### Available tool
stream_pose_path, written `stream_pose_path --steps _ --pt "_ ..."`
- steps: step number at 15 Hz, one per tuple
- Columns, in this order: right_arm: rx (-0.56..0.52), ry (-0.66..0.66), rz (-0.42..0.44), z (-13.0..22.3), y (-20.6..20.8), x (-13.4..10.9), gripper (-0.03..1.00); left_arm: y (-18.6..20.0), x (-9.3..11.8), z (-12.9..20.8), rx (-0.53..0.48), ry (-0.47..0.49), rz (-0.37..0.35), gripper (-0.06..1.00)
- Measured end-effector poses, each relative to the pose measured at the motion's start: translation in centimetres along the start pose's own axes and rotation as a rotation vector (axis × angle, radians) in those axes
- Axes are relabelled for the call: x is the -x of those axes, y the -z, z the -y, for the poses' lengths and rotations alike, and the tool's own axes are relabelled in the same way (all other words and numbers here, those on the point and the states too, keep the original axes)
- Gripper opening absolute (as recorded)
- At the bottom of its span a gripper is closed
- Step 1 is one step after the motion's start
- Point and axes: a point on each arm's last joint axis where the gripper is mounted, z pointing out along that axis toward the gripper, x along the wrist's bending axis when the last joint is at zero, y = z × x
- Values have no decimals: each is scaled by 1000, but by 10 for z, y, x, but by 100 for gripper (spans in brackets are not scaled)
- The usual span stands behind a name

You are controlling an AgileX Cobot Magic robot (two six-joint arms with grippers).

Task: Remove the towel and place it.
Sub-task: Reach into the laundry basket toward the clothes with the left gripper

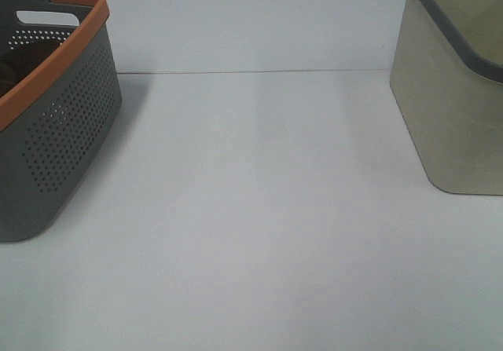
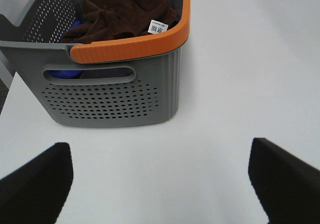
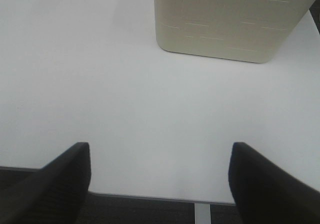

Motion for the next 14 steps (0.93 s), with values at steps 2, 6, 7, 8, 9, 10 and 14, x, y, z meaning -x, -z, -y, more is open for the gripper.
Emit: stream_pose_path --steps 2,6,7,8,9,10,14 --pt "0 0 0 0 0 0 76 0 0 0 0 0 0 89" --pt "0 0 0 0 0 0 76 0 0 0 0 0 0 89" --pt "0 0 0 0 0 0 76 0 0 0 0 0 0 89" --pt "0 0 0 0 0 0 76 0 0 0 0 -1 -2 89" --pt "0 0 0 0 0 0 76 0 0 0 -1 -2 -4 89" --pt "0 0 0 0 0 0 76 0 0 0 -1 -3 -5 89" --pt "0 0 0 0 0 0 76 0 -1 0 -1 -3 -6 89"
